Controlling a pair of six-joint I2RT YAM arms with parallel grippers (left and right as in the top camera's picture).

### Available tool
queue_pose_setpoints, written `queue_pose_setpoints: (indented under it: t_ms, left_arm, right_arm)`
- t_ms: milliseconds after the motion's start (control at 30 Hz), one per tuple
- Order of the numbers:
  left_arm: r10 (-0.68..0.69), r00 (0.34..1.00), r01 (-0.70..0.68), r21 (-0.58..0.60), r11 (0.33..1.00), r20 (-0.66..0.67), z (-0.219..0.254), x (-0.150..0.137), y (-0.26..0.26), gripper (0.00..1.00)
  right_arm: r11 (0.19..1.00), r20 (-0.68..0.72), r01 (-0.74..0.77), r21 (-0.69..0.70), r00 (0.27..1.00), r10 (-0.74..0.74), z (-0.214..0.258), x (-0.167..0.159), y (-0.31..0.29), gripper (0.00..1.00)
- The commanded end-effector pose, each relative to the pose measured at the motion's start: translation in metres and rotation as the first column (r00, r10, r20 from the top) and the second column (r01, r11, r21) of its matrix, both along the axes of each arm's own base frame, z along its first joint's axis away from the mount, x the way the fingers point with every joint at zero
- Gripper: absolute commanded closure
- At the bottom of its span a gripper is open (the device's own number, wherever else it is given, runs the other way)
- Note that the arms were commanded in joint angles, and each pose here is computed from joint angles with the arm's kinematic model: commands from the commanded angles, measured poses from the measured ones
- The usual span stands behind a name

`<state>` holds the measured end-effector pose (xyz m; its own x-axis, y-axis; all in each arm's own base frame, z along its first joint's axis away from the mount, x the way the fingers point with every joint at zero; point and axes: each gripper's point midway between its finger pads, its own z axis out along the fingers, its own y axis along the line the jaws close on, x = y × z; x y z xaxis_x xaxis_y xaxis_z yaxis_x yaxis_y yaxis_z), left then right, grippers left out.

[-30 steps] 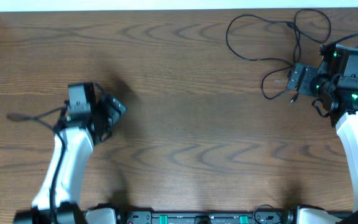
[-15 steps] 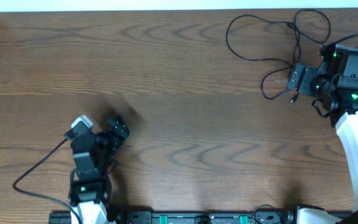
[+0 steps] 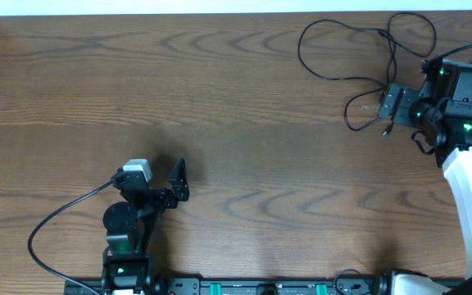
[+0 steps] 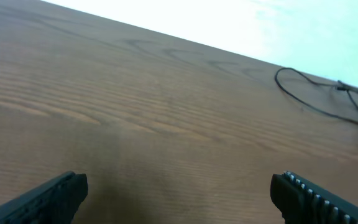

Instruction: Untangle cables

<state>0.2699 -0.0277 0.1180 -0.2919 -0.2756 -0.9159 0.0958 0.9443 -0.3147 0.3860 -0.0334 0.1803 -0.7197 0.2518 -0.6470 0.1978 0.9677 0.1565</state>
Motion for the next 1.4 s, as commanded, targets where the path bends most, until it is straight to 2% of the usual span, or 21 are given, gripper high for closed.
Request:
queue_pose_setpoints:
  t_ms: [0, 367, 1367]
  left_arm:
    - [-0.047, 0.998, 0.044, 0.101, 0.994, 0.031, 0.000, -0.003, -0.004, 0.01]
    - [-0.060, 0.996, 0.050, 0.148, 0.988, 0.062, 0.007, -0.010, -0.004, 0.01]
    - [-0.071, 0.985, 0.044, 0.168, 0.985, 0.156, 0.026, -0.029, -0.005, 0.01]
  right_arm:
    - [1.000, 0.003, -0.011, -0.011, 1.000, 0.011, 0.002, 0.000, 0.000, 0.01]
    - [1.000, 0.003, -0.011, -0.011, 1.000, 0.011, 0.002, 0.000, 0.000, 0.01]
    - [1.000, 0.003, -0.011, -0.011, 1.000, 0.011, 0.002, 0.000, 0.000, 0.01]
